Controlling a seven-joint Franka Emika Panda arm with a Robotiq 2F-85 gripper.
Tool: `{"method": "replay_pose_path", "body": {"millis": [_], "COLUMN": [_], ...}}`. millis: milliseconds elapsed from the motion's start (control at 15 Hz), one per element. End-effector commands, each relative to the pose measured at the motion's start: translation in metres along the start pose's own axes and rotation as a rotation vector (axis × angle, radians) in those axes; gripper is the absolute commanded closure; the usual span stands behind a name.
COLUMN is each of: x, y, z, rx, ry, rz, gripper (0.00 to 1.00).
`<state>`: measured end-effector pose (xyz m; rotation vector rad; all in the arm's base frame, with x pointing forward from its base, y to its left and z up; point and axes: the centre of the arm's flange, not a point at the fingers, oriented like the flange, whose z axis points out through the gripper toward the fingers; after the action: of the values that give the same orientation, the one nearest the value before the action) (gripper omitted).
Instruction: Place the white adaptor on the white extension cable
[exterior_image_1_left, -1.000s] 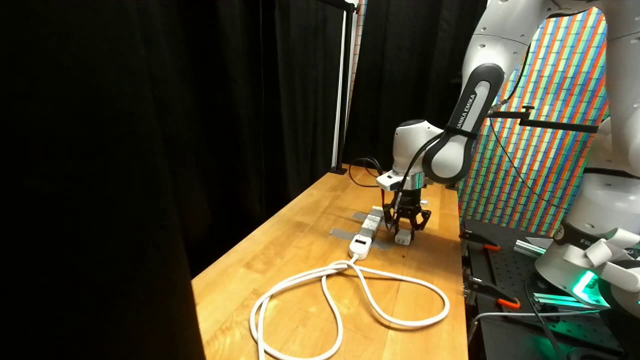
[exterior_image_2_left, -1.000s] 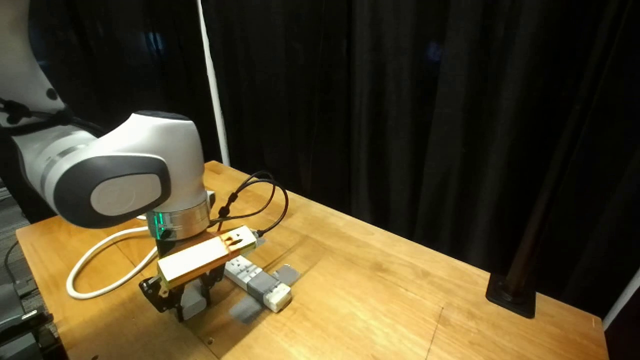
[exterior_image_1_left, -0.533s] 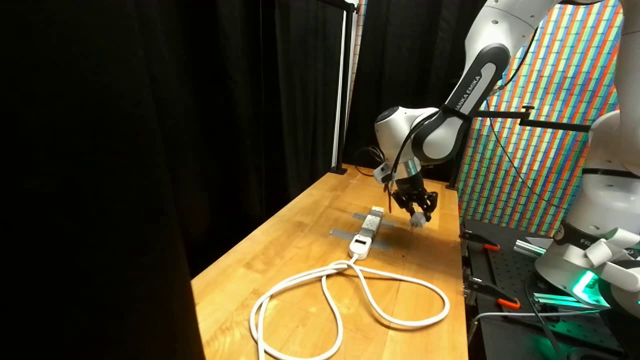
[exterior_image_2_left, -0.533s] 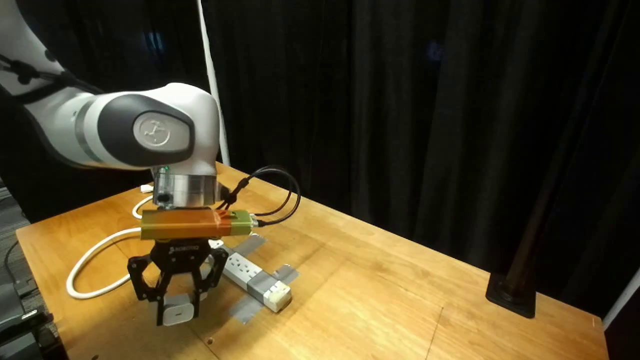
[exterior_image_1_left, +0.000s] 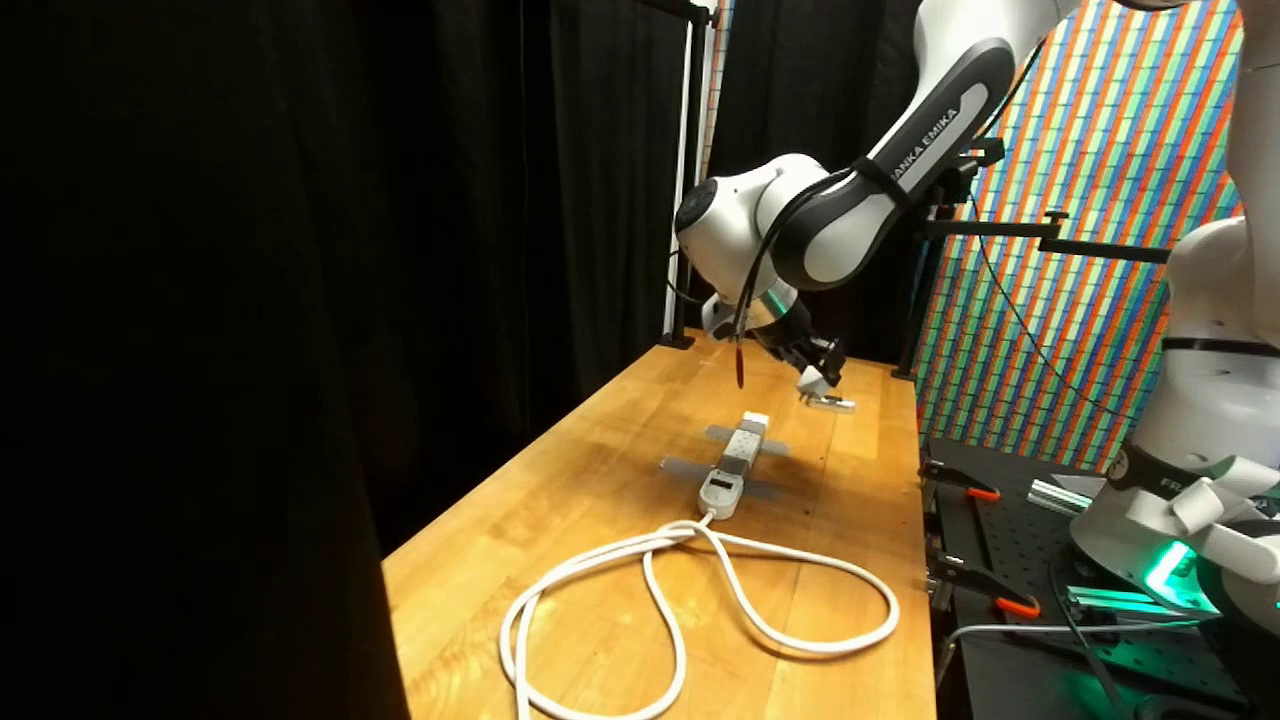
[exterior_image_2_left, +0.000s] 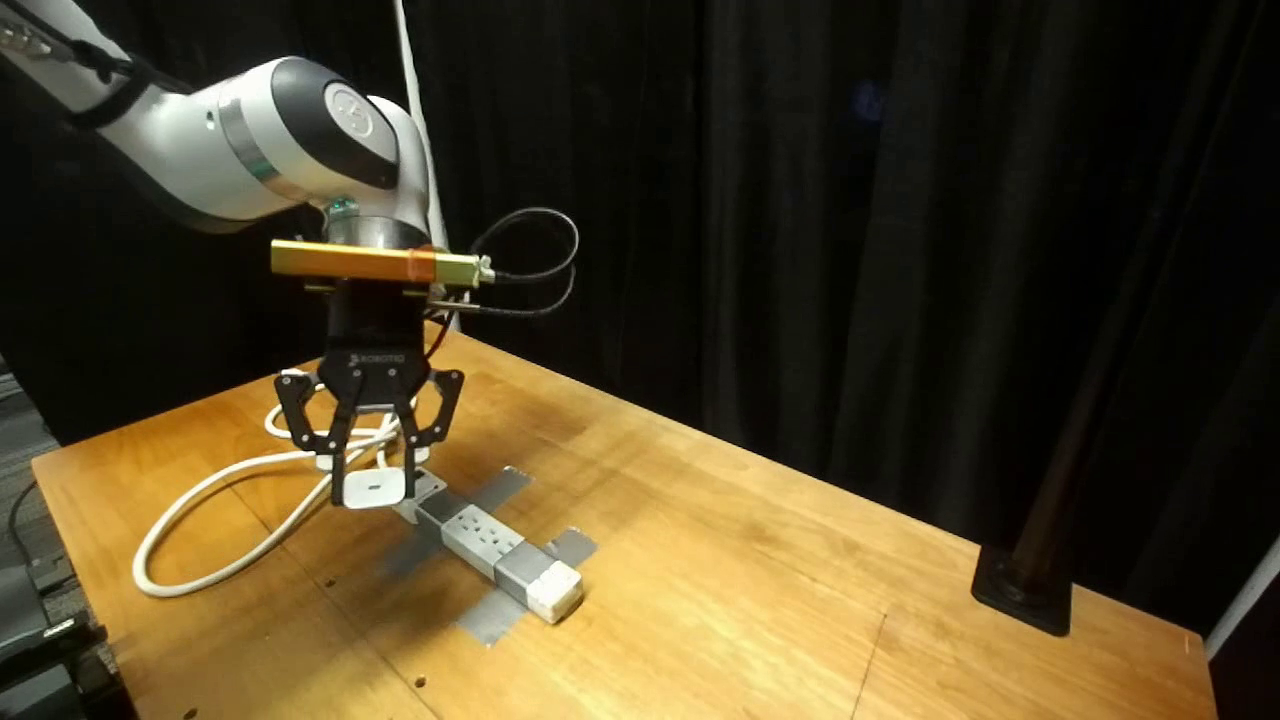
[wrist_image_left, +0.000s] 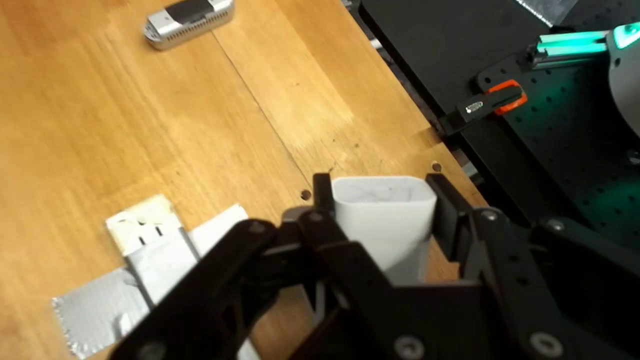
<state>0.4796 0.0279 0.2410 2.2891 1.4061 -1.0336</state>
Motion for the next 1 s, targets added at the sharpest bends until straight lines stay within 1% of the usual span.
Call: {"method": "replay_pose_path", "body": {"millis": [0,200,400,467,733,933], "x": [0.018,0.033,0.057,0.069,0.107,0.125], "y": [0.025,0.041,0.052,0.054,0.052,0.05], "z": [-0.028,-0.03,-0.022,-0.019,-0.008,-0.002], "rx": [-0.071,-0.131,-0.19,-0.211,-0.275,-0.318], "ry": [-0.186,-0.339,-0.448,-0.471,-0.507,-0.531], "rz": [0.034,0.024,0.044,0.046,0.024,0.04], "gripper": [0.77,0.77,0.77,0.77,0.77,0.77]}}
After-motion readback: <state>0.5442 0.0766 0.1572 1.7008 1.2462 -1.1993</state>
